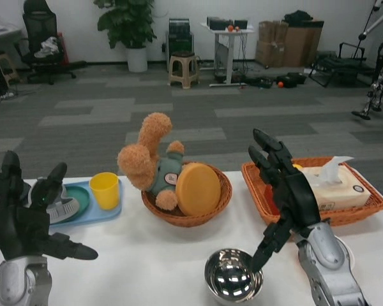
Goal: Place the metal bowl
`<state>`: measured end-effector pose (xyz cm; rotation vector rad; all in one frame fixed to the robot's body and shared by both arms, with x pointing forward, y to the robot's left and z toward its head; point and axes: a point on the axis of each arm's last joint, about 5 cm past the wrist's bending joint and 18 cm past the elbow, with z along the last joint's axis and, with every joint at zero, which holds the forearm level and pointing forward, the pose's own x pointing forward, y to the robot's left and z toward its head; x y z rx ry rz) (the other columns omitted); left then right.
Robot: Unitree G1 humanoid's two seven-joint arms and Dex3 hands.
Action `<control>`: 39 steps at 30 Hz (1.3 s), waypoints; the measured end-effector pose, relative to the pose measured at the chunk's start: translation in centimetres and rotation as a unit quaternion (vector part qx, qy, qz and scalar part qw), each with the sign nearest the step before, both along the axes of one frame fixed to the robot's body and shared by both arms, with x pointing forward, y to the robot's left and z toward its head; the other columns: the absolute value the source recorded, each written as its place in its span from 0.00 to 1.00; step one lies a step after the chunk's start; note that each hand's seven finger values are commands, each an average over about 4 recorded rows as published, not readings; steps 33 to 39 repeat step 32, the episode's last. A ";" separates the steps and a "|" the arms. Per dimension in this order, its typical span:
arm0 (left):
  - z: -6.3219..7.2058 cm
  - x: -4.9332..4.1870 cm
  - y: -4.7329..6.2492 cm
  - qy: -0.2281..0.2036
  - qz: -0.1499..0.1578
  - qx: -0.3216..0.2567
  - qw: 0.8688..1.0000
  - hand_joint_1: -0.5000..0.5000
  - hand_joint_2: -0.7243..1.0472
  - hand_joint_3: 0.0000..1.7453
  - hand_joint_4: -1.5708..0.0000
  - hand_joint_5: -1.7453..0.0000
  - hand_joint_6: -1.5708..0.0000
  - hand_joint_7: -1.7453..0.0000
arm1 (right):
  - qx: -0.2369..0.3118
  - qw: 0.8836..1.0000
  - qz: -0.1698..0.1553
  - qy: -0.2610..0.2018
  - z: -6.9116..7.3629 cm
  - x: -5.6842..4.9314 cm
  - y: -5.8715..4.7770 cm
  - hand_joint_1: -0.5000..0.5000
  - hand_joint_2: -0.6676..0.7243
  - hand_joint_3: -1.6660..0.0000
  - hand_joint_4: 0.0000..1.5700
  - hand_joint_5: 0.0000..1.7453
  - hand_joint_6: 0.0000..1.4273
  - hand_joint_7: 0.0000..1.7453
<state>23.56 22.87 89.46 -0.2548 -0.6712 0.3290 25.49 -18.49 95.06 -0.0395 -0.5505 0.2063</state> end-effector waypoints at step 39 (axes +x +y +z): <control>0.0 0.00 -0.1 0.001 -0.002 0.002 1.000 0.02 0.00 0.05 0.55 0.94 0.89 0.96 | 0.054 0.997 -0.047 -0.034 -0.9 0.2 0.4 0.03 0.95 1.00 0.00 0.00 0.00 0.16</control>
